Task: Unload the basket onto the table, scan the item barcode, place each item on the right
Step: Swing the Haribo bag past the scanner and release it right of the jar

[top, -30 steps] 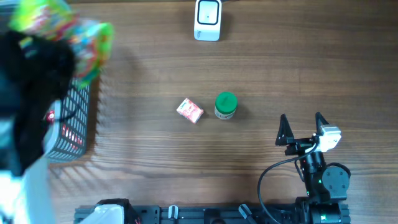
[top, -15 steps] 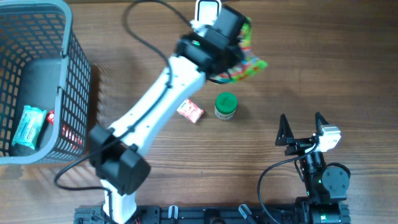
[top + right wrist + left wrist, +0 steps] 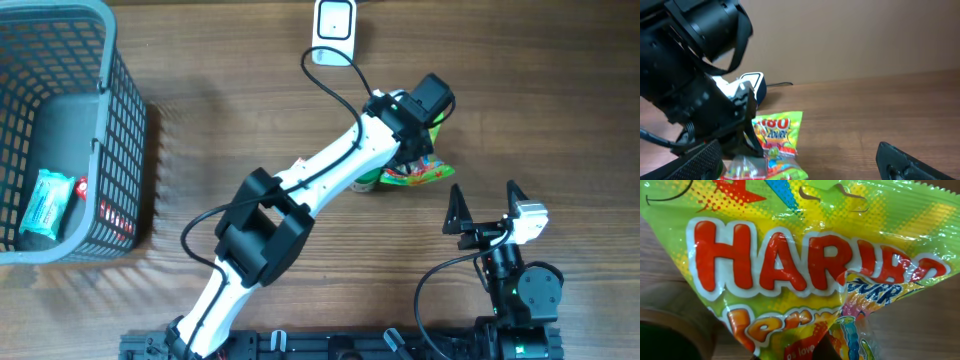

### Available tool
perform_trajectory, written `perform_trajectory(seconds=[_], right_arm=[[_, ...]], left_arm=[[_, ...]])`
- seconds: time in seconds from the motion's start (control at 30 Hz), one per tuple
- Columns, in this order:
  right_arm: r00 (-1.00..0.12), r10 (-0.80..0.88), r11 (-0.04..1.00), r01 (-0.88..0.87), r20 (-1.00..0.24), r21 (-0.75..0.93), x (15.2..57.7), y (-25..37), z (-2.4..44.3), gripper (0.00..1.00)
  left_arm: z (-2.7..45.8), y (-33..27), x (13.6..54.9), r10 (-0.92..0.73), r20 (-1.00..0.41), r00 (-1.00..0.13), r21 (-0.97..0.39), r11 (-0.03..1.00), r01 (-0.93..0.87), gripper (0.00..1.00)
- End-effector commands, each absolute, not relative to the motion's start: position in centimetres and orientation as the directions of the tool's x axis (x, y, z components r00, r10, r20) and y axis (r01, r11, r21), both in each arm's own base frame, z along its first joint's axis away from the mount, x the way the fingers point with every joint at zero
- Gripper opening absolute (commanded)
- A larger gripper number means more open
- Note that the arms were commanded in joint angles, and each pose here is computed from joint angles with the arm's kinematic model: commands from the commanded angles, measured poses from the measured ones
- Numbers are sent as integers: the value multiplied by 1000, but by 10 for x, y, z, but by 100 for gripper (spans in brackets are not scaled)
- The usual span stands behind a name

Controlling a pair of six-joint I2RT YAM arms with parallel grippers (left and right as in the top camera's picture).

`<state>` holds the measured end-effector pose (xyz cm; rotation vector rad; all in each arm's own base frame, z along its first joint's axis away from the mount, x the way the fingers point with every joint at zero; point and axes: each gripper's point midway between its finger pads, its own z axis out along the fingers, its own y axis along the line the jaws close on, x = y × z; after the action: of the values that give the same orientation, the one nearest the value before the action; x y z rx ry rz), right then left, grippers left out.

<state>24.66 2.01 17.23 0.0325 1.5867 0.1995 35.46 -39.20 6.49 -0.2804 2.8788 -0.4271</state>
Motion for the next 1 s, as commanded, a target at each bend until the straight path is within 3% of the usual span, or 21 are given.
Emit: perform_trajectory(seconds=[0.0,0.33,0.5,0.57,0.7,0.83,0.97], right_arm=[[-23,130,986,-99,-991,132,247,19,173,100],[-23,130,986,-99,-991,132,247,19,173,100],[-23,130,986,-99,-991,132,247,19,173,100],[-22,130,986,-99,-991,132,247,19,173,100],[-22,130,986,-99,-991,132,247,19,173,100],[-22,130,986,-99,-991,132,247,19,173,100],[-22,130,986,-99,-991,132,247,19,173,100]], left_arm=[[63,-398,346,-184,-178,-967,-299,946,-125,4],[31,-384,327,-243,-112,-963,-241,947,-211,4],[21,-378,319,-234,-100,-967,-214,954,-208,9],[21,-380,318,-229,-102,-968,-218,955,-202,23],[28,-384,319,-187,-116,-976,-225,962,-157,61],[52,-387,322,-187,-134,-973,-255,956,-149,75],[100,-391,326,-194,-186,-963,-337,933,-123,78]])
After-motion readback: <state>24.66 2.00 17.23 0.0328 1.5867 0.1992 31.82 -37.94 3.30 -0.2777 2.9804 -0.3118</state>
